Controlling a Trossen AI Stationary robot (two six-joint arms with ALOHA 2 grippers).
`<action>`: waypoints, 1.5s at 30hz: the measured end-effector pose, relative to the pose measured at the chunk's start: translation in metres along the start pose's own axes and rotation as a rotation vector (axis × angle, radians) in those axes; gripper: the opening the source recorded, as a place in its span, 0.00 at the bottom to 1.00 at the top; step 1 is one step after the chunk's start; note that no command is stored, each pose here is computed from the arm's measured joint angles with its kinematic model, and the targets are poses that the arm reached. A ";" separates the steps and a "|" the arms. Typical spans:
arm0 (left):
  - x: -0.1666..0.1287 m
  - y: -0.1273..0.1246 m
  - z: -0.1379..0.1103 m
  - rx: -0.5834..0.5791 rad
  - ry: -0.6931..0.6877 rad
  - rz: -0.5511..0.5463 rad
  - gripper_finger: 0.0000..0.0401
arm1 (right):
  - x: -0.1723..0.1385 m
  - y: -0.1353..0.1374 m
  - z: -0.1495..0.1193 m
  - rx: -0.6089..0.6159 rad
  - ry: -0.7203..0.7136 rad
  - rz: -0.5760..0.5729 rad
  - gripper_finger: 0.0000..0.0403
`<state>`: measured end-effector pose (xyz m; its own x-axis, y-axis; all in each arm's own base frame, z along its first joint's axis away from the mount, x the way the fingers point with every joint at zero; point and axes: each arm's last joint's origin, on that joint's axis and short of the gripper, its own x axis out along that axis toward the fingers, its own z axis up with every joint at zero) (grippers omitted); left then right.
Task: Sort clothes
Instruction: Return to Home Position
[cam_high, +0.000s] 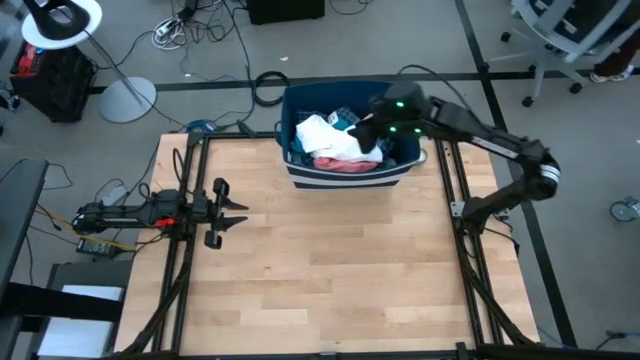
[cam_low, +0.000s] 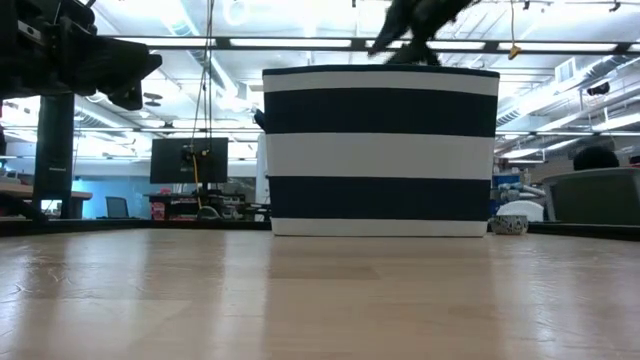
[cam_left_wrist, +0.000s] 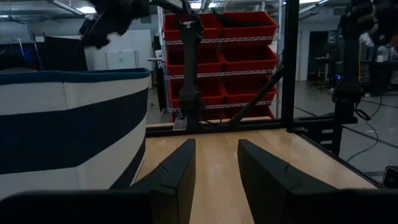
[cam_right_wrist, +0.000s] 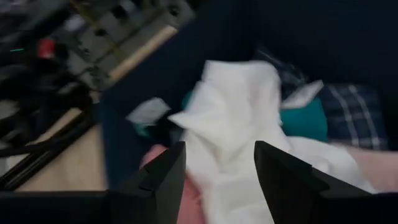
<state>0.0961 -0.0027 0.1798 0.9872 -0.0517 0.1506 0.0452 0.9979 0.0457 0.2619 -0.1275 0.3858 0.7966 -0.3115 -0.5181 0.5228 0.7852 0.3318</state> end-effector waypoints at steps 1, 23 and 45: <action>0.000 0.000 0.000 0.000 0.000 0.000 0.31 | -0.009 0.005 0.000 -0.024 -0.018 0.019 0.48; 0.000 0.000 0.000 0.000 0.000 0.000 0.31 | -0.045 0.051 -0.150 -0.270 -0.087 0.460 0.34; 0.000 0.000 0.000 0.000 0.000 0.000 0.31 | -0.007 0.017 -0.225 -0.253 0.002 0.395 0.31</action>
<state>0.0962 -0.0027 0.1797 0.9873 -0.0517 0.1503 0.0453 0.9979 0.0457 0.1970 0.0085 0.2178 0.9189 0.0380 -0.3927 0.0893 0.9494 0.3010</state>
